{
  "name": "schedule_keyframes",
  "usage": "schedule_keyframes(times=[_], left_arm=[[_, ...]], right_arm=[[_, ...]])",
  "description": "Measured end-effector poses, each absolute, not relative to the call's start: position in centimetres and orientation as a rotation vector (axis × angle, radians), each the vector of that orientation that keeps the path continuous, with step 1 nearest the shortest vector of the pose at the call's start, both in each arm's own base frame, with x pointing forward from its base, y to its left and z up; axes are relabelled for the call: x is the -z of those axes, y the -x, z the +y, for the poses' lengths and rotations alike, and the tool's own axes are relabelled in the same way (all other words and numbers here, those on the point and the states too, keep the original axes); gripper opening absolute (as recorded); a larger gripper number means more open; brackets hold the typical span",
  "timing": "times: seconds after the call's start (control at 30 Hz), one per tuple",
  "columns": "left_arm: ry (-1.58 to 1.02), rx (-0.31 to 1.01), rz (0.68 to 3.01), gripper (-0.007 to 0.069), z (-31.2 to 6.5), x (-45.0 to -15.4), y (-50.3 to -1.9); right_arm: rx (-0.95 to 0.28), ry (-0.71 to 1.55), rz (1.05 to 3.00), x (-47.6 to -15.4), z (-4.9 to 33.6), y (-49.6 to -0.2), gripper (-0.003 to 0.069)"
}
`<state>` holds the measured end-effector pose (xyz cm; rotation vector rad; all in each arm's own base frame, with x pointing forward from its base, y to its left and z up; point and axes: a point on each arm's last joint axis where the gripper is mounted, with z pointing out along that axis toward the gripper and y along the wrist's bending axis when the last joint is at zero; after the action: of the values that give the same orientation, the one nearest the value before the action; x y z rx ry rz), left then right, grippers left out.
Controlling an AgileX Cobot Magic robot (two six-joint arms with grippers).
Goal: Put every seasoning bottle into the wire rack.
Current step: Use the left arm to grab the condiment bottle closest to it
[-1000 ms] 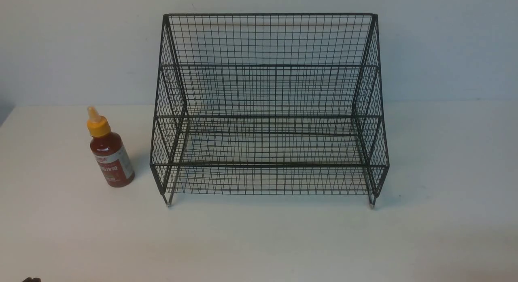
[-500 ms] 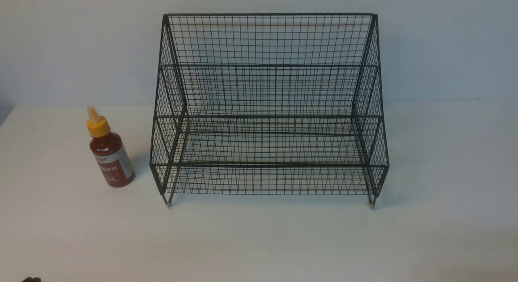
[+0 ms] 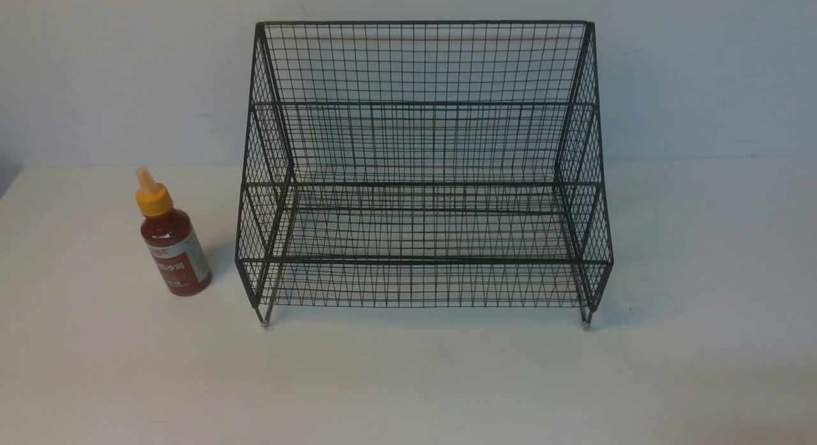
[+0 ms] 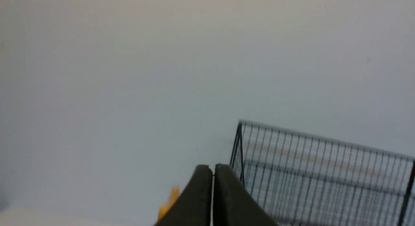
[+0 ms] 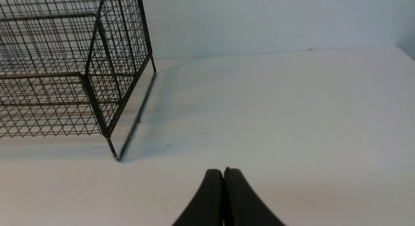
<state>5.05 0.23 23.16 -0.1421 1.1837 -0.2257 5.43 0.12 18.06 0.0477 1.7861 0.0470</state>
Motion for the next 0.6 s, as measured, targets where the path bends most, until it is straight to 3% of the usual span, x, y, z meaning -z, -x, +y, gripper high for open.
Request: schedule_keyframes(times=[0.33,0.6], left_arm=[[0.09,0.154,1.359,0.0,-0.1,-23.4,-7.8],[0.096,0.113,1.518,0.011,-0.4,-24.1,-12.5]], right_arm=[[-0.047,-0.048,1.786,-18.1,0.1,-5.4,-0.0013],[-0.047,-0.048,1.786,-18.1,0.1,-5.4,-0.0013]])
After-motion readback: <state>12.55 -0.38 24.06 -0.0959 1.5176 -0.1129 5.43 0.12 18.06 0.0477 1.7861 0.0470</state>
